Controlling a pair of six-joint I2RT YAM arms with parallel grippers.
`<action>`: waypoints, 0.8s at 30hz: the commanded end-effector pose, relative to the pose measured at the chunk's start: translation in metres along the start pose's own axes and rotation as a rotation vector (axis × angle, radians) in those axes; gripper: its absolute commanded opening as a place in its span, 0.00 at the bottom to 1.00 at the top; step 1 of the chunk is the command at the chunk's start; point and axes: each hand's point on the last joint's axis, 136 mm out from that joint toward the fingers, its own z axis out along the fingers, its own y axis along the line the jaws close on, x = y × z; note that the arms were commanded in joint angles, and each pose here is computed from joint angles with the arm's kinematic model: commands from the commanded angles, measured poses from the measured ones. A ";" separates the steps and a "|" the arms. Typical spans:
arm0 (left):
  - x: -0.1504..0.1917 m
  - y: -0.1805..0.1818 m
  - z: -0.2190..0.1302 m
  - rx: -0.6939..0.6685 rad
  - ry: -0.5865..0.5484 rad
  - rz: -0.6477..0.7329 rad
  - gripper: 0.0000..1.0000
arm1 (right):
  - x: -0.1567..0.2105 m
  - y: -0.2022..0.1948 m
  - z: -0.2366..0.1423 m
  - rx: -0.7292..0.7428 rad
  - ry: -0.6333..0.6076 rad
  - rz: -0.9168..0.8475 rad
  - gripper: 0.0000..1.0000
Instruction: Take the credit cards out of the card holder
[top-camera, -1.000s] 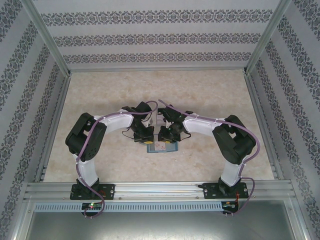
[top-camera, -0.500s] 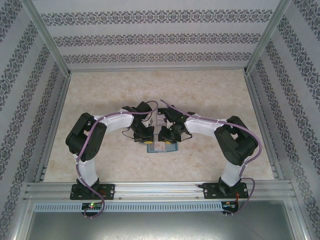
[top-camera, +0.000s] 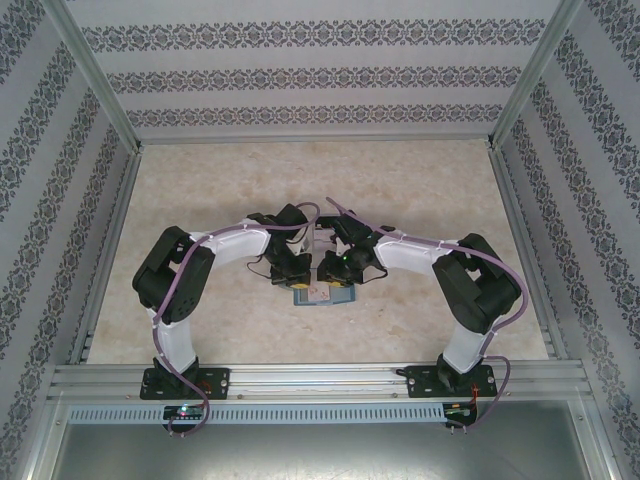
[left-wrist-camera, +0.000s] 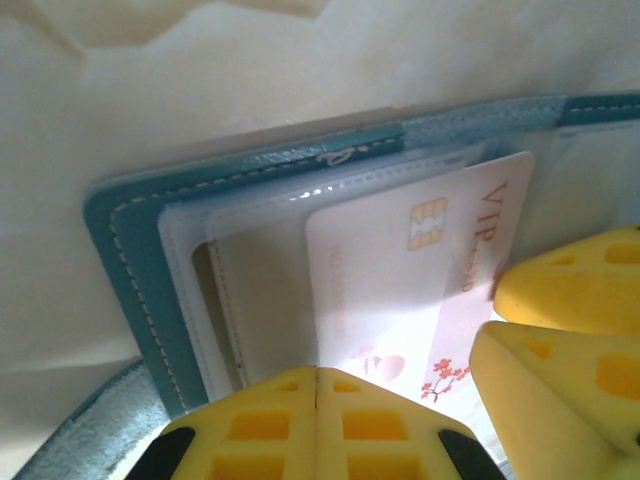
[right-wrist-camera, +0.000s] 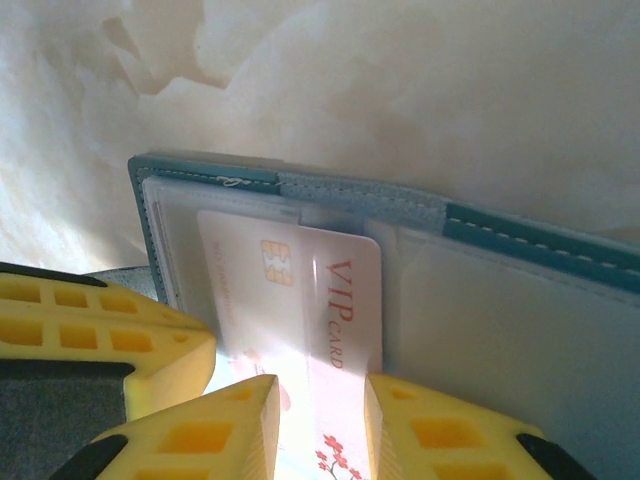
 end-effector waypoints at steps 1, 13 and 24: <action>0.003 -0.011 -0.009 0.013 0.008 -0.003 0.00 | 0.000 0.007 -0.007 -0.042 -0.010 0.004 0.29; 0.007 0.002 0.005 -0.044 0.039 -0.006 0.00 | -0.002 -0.005 -0.008 0.002 -0.020 0.014 0.28; 0.013 0.020 0.016 -0.103 0.071 -0.021 0.00 | 0.000 -0.017 -0.002 0.069 0.002 -0.002 0.29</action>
